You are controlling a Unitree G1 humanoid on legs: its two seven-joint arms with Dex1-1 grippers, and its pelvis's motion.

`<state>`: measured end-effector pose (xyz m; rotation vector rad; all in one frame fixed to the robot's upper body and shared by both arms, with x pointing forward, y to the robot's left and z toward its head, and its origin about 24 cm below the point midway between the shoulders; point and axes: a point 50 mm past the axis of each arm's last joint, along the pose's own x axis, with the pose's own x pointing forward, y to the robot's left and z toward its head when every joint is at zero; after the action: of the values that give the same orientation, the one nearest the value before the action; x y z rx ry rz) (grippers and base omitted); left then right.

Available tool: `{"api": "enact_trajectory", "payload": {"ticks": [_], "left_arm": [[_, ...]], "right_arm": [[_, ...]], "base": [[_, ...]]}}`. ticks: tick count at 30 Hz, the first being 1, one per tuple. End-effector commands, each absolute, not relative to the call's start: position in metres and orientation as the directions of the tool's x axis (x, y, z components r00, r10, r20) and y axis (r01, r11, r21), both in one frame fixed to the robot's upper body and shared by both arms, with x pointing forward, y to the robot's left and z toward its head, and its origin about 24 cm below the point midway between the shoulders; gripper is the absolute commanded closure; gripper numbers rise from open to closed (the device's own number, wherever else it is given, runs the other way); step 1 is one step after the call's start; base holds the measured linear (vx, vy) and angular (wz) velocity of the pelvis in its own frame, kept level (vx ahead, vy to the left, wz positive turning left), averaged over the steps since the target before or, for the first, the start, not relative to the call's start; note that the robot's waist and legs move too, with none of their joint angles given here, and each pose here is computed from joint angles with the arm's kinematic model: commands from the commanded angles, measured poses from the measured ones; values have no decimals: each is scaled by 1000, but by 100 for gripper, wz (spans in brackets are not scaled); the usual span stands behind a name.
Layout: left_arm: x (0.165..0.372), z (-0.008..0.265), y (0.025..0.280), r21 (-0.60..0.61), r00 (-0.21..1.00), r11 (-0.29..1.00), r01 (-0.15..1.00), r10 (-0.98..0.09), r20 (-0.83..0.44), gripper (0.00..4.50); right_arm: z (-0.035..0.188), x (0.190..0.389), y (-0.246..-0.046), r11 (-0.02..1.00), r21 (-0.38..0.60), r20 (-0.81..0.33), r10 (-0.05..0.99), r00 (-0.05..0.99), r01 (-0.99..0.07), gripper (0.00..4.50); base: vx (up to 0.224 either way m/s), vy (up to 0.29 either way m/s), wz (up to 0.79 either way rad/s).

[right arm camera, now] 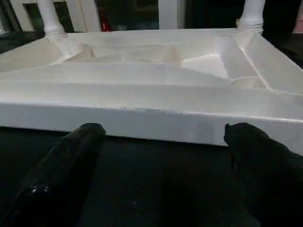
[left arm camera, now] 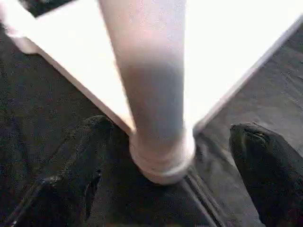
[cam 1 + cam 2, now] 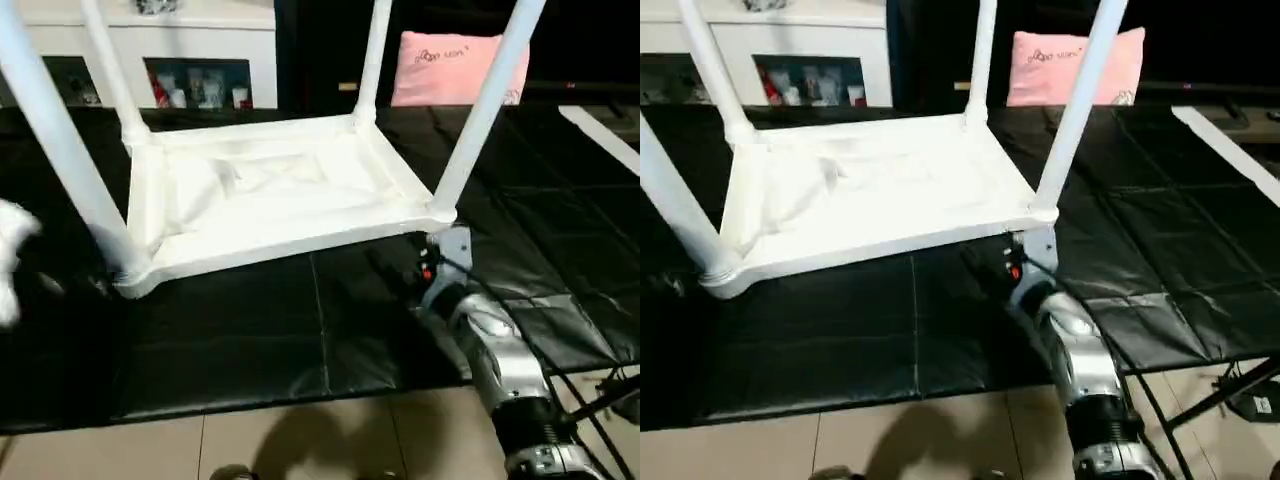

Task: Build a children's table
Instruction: Rotate table base

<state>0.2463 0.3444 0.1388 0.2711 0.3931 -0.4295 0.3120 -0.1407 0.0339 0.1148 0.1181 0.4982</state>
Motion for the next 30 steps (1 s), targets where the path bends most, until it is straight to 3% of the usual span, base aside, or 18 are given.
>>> {"api": "enact_trajectory", "payload": {"ticks": [1, 4, 10, 13, 18, 19, 25, 27, 30], "left_arm": [[250, 144, 346, 178, 859, 885, 431, -342, -382, 5], [264, 143, 330, 139, 858, 873, 467, -410, -309, 5], [279, 141, 299, 5, 817, 829, 559, -549, -177, 5], [276, 141, 276, -101, 730, 739, 667, -674, -116, 5], [266, 144, 251, -194, 597, 595, 780, -800, -54, 5], [254, 144, 237, -250, 482, 476, 843, -875, -40, 5], [232, 137, 195, -354, 247, 238, 905, -969, -19, 5], [232, 135, 189, -361, 228, 218, 907, -974, -15, 5], [233, 130, 165, -371, 198, 182, 911, -980, 6, 5]], "right_arm": [[37, 309, -138, 856, 156, -71, 507, 859, -493, 0], [30, 303, -132, 828, 26, -136, 558, 819, -560, 0], [18, 312, -134, 897, -41, -272, 414, 869, -440, 0], [12, 315, -134, 907, 30, -345, 404, 847, -420, 0], [8, 322, -138, 937, -36, -379, 310, 872, -348, 0], [7, 328, -138, 945, -51, -388, 278, 879, -322, 0], [16, 343, -112, 924, -12, -373, 349, 859, -381, 0], [18, 345, -107, 918, -4, -368, 367, 854, -397, 0], [25, 350, -81, 882, -4, -348, 441, 827, -472, 0]], "base": [[0, 0, 0], [0, 0, 0], [0, 0, 0], [0, 0, 0], [0, 0, 0], [0, 0, 0], [0, 0, 0], [0, 0, 0], [0, 0, 0]]}}
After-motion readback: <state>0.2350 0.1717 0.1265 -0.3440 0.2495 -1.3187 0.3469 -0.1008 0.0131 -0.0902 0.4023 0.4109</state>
